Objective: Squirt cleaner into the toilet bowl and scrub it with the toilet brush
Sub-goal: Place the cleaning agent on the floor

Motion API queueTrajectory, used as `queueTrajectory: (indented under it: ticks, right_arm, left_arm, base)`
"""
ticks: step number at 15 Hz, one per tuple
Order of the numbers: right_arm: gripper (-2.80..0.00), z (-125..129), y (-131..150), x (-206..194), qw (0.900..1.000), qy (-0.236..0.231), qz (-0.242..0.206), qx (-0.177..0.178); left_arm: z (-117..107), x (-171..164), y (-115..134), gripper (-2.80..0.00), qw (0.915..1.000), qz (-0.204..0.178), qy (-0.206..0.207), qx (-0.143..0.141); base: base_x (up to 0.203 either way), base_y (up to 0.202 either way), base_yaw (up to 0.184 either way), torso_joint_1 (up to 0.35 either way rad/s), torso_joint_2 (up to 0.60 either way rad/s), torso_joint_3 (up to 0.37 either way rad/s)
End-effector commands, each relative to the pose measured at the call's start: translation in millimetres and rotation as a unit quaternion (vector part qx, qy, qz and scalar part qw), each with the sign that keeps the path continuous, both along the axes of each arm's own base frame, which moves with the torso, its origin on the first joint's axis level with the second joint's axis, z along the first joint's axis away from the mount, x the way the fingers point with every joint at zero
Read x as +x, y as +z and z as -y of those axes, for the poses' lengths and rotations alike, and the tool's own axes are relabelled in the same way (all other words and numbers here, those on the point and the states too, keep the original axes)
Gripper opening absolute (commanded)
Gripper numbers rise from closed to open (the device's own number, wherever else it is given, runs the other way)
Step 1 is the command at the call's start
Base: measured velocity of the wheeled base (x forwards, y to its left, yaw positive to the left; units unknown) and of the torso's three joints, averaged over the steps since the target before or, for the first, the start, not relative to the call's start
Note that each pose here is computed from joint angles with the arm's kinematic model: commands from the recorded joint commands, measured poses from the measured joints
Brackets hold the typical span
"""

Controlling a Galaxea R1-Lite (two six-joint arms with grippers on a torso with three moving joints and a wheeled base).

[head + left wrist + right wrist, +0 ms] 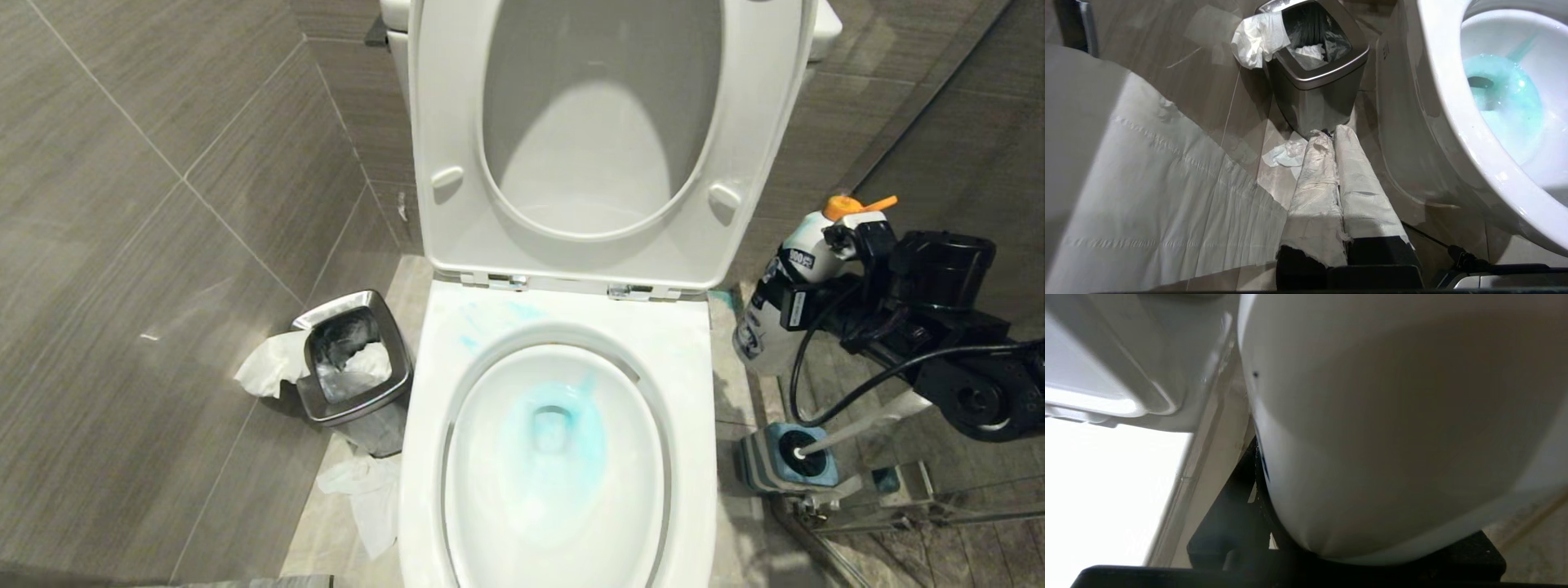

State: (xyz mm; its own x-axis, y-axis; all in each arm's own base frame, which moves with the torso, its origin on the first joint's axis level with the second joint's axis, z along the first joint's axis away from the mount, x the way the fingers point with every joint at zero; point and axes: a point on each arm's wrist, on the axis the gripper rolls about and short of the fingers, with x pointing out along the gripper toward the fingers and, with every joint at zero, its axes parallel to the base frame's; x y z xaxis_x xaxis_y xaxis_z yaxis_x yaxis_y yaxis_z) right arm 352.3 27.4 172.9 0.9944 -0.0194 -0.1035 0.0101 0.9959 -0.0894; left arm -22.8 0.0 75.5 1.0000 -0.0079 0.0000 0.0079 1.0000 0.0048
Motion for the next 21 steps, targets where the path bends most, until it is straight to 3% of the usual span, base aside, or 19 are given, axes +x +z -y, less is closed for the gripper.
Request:
queueTrajectory:
  ticks: [1, 8, 13, 16, 21]
  right_arm:
    - [-2.8, -2, -5, 5, 1.0, 0.001, -0.003, 0.002]
    - [-2.8, -11, -22, 36, 1.0, 0.01, -0.008, 0.006]
    - [-2.8, -15, -39, 68, 0.999, 0.008, 0.053, 0.006]
    - [-2.8, -16, -41, 81, 0.996, -0.019, 0.089, 0.003]
    - [-2.8, -17, -42, 97, 0.994, -0.021, 0.108, 0.004]
  left_arm:
    - [0, 0, 0, -2.8, 1.0, -0.001, 0.0, 0.0]
    - [0, 0, 0, -2.8, 1.0, -0.001, 0.0, 0.0]
    - [0, 0, 0, -2.8, 1.0, -0.001, 0.0, 0.0]
    - [0, 0, 0, -2.8, 1.0, -0.001, 0.001, 0.001]
    - [0, 0, 0, -2.8, 1.0, -0.001, 0.001, 0.001]
  base:
    - [0.0, 0.0, 0.0, 0.005, 0.0, -0.195]
    - [0.0, 0.0, 0.0, 0.003, 0.0, -0.198]
    - [0.0, 0.0, 0.0, 0.003, 0.0, -0.196]
    - [0.0, 0.0, 0.0, 0.0, 0.0, -0.197]
    - [0.0, 0.0, 0.0, 0.002, 0.0, -0.2]
